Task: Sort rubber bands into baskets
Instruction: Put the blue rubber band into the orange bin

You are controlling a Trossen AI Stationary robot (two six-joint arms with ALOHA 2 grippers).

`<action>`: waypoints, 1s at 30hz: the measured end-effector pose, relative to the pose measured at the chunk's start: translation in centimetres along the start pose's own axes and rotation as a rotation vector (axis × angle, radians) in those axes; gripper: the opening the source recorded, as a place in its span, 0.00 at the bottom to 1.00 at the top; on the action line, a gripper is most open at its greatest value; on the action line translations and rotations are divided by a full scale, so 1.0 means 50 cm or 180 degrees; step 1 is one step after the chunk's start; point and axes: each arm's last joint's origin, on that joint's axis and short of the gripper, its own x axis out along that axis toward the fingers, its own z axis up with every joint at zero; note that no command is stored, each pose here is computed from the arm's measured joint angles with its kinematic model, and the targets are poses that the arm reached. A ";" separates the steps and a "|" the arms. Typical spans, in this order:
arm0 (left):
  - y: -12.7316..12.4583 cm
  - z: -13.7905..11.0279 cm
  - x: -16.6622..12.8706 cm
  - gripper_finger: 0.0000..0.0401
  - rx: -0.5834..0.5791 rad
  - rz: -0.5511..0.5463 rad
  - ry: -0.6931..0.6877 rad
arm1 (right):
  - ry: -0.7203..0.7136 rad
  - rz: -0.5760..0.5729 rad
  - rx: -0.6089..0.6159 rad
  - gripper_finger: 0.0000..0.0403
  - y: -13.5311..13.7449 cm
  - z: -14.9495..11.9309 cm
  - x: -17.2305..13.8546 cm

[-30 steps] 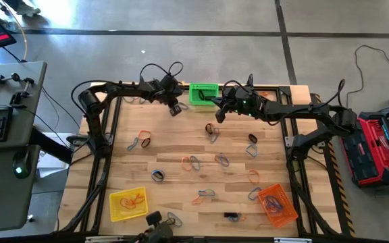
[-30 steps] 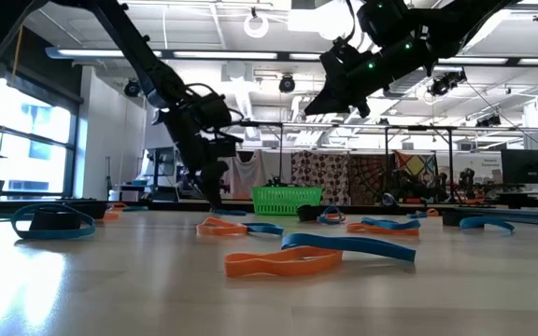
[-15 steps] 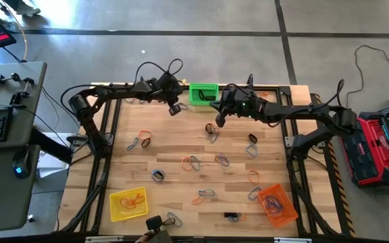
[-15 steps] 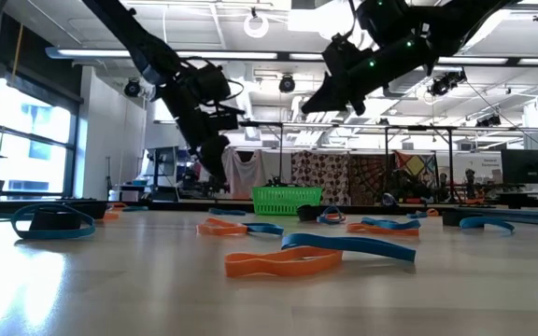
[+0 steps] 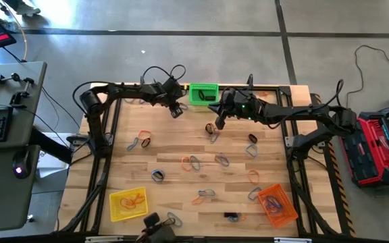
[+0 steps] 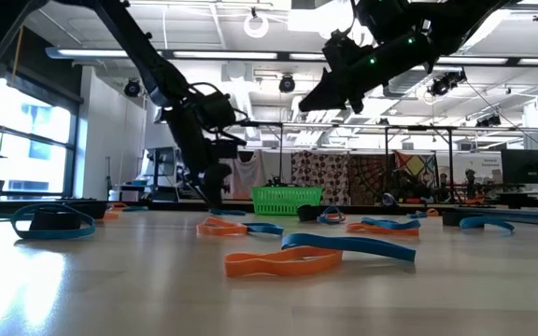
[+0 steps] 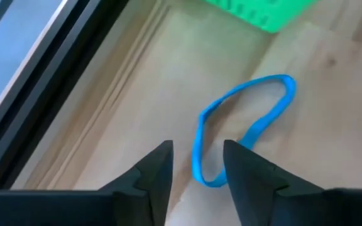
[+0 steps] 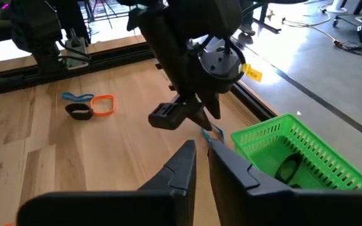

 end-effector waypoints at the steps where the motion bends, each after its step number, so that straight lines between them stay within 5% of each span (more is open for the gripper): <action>1: 0.004 -0.002 0.003 0.35 -0.0037 0.0009 0.0016 | -0.0001 0.0000 0.0000 0.09 0.000 0.000 0.000; 7: 0.016 -0.009 0.017 0.30 -0.0104 -0.0024 0.0076 | -0.0003 -0.0001 0.0000 0.09 0.000 0.000 0.000; 15: 0.006 -0.008 0.016 0.03 0.0192 -0.0154 0.0062 | -0.0003 -0.0001 -0.0001 0.09 0.000 0.000 0.000; 30: -0.043 0.026 -0.075 0.00 0.0466 -0.0157 -0.0280 | 0.0064 -0.0020 -0.0442 0.11 0.054 -0.007 -0.005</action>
